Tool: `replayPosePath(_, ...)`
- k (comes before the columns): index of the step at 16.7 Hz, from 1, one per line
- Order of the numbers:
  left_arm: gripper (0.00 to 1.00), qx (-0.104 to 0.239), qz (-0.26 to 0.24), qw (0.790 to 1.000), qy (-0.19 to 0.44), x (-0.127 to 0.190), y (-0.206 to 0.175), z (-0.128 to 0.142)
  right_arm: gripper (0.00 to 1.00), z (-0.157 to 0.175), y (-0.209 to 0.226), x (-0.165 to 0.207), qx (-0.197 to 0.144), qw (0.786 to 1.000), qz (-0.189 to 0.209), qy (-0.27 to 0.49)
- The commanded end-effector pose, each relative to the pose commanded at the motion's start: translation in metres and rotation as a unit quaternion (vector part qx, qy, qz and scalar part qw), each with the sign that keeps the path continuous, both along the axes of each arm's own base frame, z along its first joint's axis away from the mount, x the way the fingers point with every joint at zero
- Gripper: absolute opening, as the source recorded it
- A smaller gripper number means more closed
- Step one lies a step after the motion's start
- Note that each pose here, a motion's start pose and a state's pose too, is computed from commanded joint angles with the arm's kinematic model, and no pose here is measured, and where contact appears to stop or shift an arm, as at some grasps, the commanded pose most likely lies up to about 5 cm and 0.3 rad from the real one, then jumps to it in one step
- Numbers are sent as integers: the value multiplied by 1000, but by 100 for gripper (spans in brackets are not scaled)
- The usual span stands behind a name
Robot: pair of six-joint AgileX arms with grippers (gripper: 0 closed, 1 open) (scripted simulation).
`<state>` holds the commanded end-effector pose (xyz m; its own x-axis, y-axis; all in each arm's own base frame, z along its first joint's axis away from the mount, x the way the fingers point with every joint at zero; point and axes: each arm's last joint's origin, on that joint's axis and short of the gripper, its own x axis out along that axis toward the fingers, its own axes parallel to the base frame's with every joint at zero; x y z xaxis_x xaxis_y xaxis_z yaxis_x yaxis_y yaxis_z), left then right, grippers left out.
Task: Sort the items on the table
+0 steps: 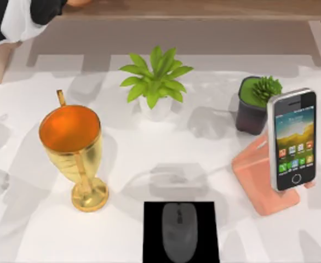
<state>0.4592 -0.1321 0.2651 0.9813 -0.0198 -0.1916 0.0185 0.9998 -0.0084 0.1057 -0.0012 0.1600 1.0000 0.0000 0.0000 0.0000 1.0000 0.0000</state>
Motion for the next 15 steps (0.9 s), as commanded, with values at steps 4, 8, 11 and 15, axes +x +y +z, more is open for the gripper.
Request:
replayPosePath(4,0,0,0,1000,0,0,0,0,100,0,0,0,0,1000,0,0)
replayPosePath(8,8,0,0,1000,0,0,0,0,100,0,0,0,0,1000,0,0)
replayPosePath(11,30,0,0,1000,0,0,0,0,100,0,0,0,0,1000,0,0)
replayPosePath(15,60,0,0,1000,0,0,0,0,100,0,0,0,0,1000,0,0)
